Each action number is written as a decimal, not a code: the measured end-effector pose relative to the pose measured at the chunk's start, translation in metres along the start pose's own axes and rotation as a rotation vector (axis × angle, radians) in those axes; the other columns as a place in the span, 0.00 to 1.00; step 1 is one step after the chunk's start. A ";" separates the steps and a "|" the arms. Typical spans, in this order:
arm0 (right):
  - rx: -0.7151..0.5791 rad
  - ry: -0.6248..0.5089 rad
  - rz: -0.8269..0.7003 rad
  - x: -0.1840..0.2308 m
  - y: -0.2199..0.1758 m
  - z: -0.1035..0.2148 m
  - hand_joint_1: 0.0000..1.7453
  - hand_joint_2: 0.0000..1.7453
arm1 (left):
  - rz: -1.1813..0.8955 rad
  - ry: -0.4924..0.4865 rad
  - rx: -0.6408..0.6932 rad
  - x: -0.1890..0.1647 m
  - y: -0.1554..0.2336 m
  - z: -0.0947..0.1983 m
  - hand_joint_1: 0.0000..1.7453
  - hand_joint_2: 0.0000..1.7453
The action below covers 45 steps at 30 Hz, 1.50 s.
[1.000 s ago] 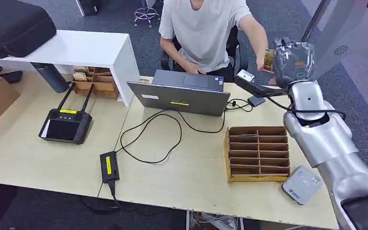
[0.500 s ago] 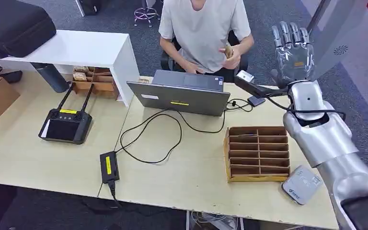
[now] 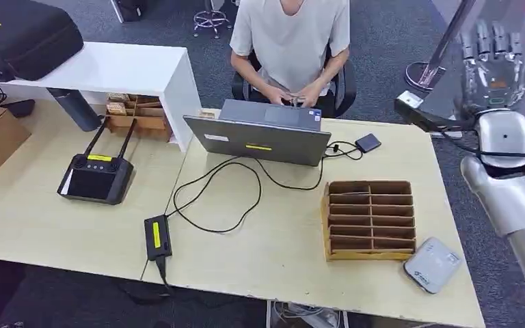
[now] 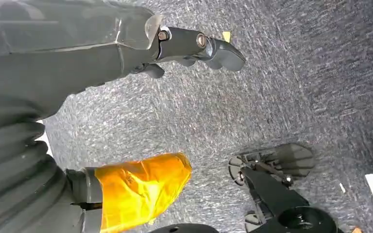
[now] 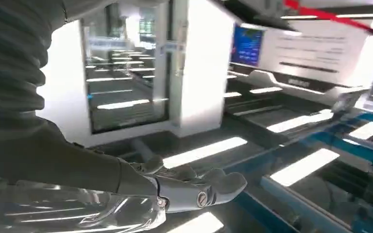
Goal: Pass the card to the sensor for recognition and then transmit it.
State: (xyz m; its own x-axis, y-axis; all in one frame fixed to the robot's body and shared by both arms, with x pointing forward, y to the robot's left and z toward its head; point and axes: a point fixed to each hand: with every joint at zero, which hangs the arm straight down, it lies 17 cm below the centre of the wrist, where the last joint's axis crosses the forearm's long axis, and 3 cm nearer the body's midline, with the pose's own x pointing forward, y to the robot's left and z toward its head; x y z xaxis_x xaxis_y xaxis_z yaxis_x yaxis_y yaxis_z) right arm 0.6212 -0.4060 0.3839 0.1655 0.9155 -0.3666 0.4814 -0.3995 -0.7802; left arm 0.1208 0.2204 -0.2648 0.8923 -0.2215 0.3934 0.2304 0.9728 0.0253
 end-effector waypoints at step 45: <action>1.493 0.588 0.377 -0.275 0.201 0.680 0.00 1.00 | 0.032 0.073 0.005 -0.036 -0.007 0.007 0.00 1.00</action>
State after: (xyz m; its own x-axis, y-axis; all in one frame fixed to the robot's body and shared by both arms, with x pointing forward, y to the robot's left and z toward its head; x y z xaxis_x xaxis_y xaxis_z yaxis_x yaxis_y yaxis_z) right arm 0.0868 -0.7700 -0.0164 0.5247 0.5144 -0.6783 -0.8045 0.0391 -0.5927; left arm 0.0845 0.2219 -0.2721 0.9253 -0.1940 0.3260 0.1990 0.9798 0.0183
